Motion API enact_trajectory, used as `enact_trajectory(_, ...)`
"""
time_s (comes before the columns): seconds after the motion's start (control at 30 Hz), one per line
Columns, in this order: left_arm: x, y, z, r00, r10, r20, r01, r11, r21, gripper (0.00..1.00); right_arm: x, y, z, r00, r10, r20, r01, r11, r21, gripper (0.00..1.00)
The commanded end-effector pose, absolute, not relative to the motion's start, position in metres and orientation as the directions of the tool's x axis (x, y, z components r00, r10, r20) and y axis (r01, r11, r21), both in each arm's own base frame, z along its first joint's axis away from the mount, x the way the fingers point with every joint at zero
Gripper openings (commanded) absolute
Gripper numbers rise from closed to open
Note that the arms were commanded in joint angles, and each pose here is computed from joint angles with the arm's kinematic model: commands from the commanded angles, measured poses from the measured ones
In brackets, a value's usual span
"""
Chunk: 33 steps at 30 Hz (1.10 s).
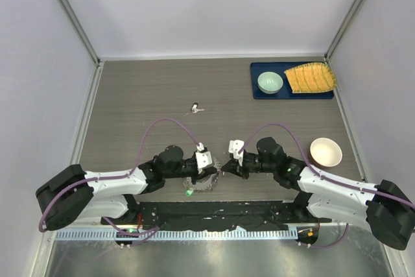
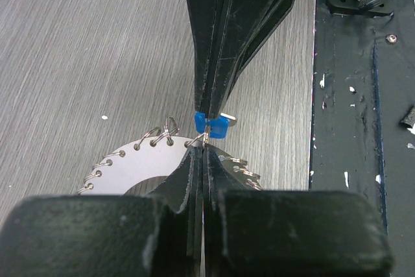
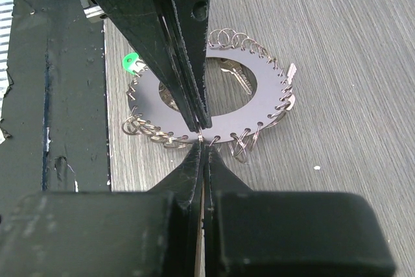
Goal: Put the keys on the keyring
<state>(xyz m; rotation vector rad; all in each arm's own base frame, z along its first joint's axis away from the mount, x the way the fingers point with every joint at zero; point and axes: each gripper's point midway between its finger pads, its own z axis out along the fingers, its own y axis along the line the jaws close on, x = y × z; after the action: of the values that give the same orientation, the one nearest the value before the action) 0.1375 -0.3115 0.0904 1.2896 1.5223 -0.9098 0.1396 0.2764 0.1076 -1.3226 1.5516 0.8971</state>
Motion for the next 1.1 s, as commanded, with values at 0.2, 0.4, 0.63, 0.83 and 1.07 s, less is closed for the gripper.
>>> enact_trajectory(0.2,0.140,-0.320,0.116,0.015,0.212,-0.977,0.983,0.173,0.053,0.00,0.144,0.289,0.133,0.016,-0.285,-0.958,-0.987,0.146,-0.060,0.01)
enact_trajectory(0.4,0.140,-0.321,0.117,0.014,0.207,-0.978,0.984,0.170,0.050,0.00,0.143,0.290,0.132,0.014,-0.285,-0.959,-0.989,0.140,-0.056,0.01)
enact_trajectory(0.63,0.137,-0.324,0.120,0.017,0.189,-0.982,0.988,0.148,0.046,0.00,0.142,0.291,0.131,0.014,-0.282,-0.959,-0.991,0.127,-0.052,0.01)
enact_trajectory(0.83,0.136,-0.324,0.126,0.010,0.152,-0.988,0.987,0.155,0.034,0.00,0.139,0.294,0.132,0.014,-0.273,-0.962,-0.992,0.114,-0.047,0.01)
enact_trajectory(1.07,0.138,-0.324,0.135,0.009,0.095,-0.995,0.983,0.180,0.027,0.00,0.139,0.295,0.131,0.006,-0.269,-0.963,-0.993,0.110,-0.037,0.01)
